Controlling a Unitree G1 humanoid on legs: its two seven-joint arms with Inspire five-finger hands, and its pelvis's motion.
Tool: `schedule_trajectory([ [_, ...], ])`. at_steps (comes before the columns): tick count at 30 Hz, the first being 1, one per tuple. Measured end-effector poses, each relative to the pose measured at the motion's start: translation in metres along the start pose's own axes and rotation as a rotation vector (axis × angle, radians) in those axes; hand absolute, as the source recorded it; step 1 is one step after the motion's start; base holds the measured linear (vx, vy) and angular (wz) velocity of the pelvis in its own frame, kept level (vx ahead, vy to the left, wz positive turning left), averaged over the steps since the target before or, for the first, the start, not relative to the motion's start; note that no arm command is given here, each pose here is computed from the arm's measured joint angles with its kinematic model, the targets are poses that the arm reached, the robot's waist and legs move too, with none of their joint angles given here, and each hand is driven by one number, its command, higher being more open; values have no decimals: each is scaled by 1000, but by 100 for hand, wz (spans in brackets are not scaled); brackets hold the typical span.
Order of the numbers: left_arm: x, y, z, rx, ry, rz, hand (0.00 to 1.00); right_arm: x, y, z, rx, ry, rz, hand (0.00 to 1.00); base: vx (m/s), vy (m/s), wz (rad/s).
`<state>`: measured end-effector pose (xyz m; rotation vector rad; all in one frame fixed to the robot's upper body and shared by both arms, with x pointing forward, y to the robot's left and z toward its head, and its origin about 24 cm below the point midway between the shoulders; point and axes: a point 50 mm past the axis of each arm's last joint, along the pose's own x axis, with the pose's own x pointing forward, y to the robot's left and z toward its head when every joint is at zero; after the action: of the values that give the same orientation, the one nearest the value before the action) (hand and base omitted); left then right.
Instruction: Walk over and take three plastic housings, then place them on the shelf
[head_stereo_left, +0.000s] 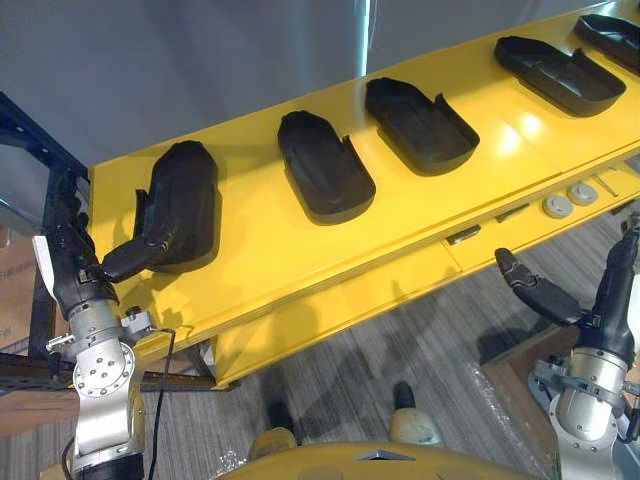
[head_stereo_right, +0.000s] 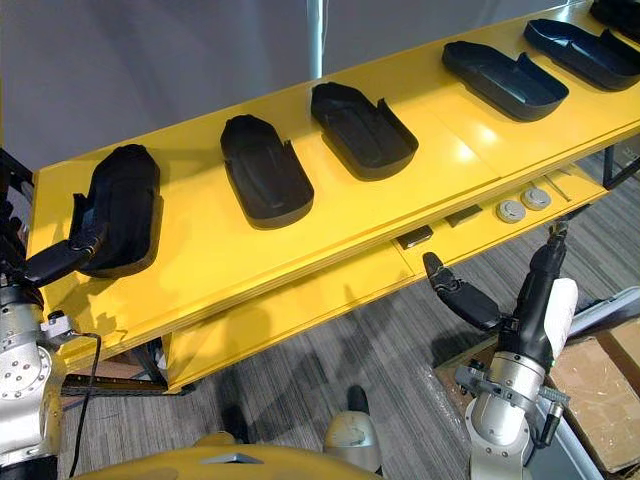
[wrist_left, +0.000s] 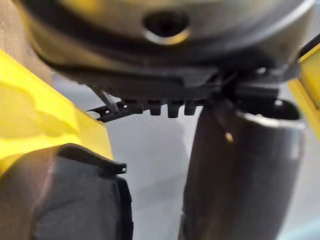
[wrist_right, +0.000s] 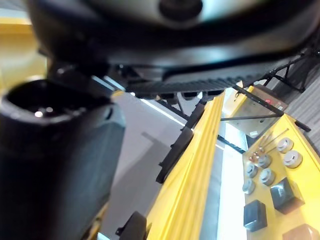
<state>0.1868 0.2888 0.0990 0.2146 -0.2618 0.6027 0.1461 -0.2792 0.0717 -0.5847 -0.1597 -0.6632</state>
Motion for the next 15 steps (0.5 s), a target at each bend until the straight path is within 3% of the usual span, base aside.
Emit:
schedule_trajectory([
  [15, -18, 7, -11, 27, 119, -20, 100, 2, 5, 11, 32, -45, 8, 100, 2, 0, 5],
])
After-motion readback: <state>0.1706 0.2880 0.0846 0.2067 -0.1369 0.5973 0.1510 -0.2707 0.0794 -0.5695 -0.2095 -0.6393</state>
